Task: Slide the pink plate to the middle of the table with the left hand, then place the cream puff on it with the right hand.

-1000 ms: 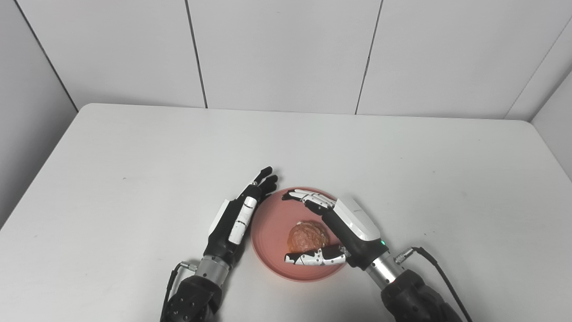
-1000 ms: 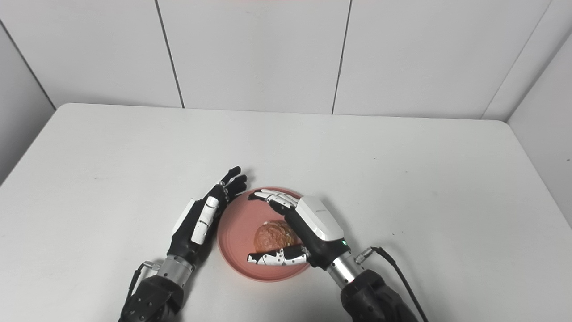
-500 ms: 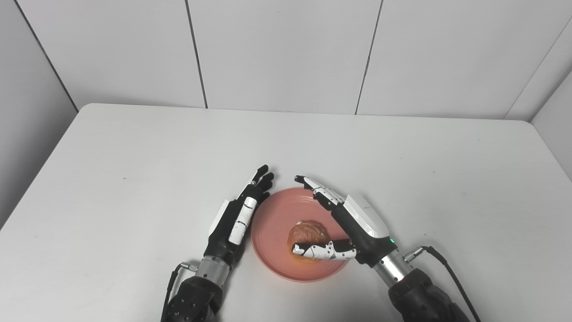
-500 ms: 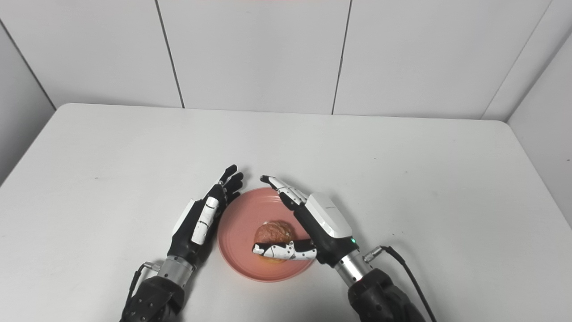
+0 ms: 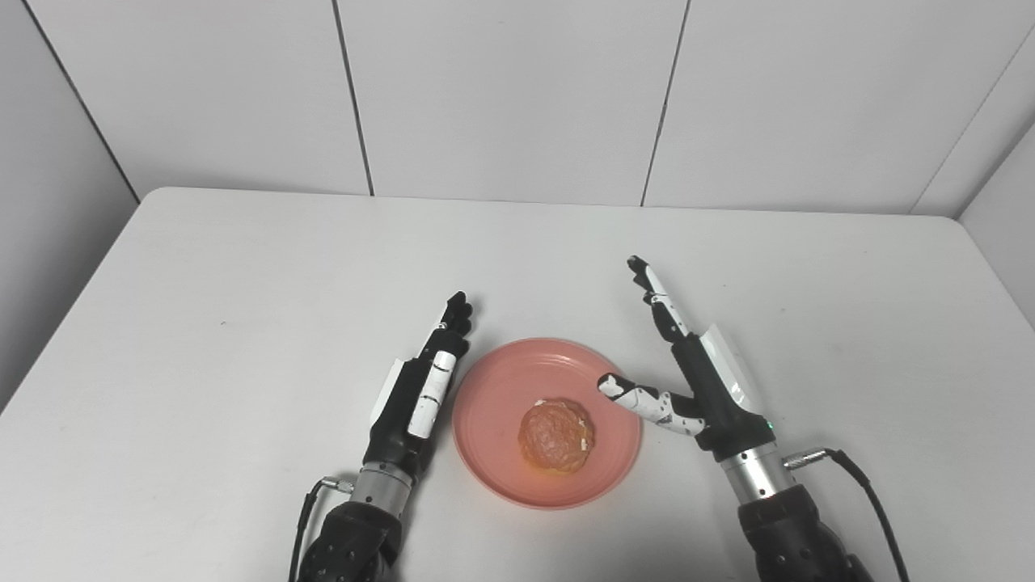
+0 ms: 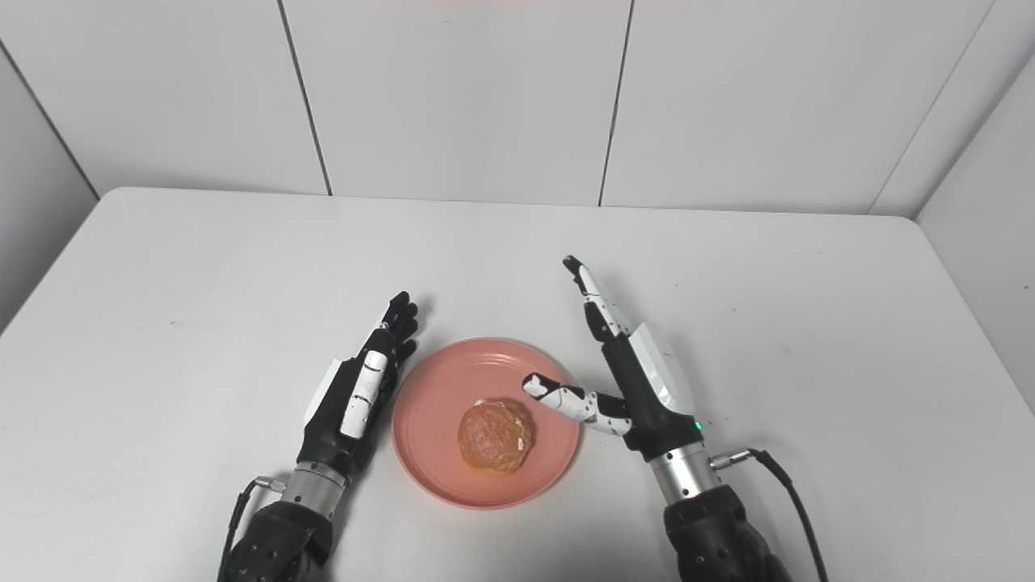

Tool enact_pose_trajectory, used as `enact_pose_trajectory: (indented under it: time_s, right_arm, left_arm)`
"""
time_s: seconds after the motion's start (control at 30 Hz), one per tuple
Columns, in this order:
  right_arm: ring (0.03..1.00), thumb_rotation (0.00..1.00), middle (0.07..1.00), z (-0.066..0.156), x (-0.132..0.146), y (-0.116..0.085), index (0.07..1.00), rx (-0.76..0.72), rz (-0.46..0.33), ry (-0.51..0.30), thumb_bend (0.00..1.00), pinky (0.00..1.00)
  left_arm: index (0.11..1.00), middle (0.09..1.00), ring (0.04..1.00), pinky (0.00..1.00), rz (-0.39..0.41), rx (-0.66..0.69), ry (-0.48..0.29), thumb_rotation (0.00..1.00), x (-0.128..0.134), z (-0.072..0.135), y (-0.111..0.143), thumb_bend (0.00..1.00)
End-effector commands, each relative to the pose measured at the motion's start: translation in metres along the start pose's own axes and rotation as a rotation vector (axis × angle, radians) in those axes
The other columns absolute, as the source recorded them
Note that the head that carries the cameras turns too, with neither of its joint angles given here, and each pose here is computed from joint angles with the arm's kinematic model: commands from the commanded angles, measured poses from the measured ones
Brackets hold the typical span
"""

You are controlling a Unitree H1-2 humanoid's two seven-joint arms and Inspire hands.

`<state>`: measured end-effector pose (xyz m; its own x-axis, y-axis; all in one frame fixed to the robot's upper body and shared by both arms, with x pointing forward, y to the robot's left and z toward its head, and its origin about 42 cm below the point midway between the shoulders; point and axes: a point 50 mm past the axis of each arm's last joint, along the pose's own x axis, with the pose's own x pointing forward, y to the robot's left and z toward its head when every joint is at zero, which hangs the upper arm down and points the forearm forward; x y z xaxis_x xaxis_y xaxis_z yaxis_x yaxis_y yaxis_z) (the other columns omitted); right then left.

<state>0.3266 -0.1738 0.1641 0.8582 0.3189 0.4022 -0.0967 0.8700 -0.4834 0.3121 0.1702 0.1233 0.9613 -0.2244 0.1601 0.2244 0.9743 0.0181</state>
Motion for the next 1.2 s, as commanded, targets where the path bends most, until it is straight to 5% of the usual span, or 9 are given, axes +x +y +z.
enact_pose_trajectory:
  time_s: [0.0, 0.33, 1.17]
  right_arm:
    - [0.995, 0.85, 0.999, 0.01, 0.006, -0.001, 0.994, 0.05, -0.044, -0.054, 0.57, 0.97]
    - [1.0, 1.0, 1.0, 0.006, 0.0, 0.009, 1.0, 0.138, -0.058, 0.116, 0.59, 1.0]
    - [1.0, 0.96, 1.0, 0.007, -0.009, 0.038, 1.0, 0.608, -0.228, 0.291, 0.6, 1.0]
  left_arm:
    - [0.997, 1.0, 1.0, 1.0, 0.014, 0.001, -0.029, 1.0, -0.002, -0.003, -0.002, 0.6]
    - [1.0, 1.0, 1.0, 1.0, 0.037, -0.012, -0.061, 1.0, -0.002, -0.01, -0.002, 0.62]
    - [1.0, 1.0, 1.0, 1.0, 0.064, 0.013, -0.051, 1.0, -0.003, -0.012, -0.001, 0.61]
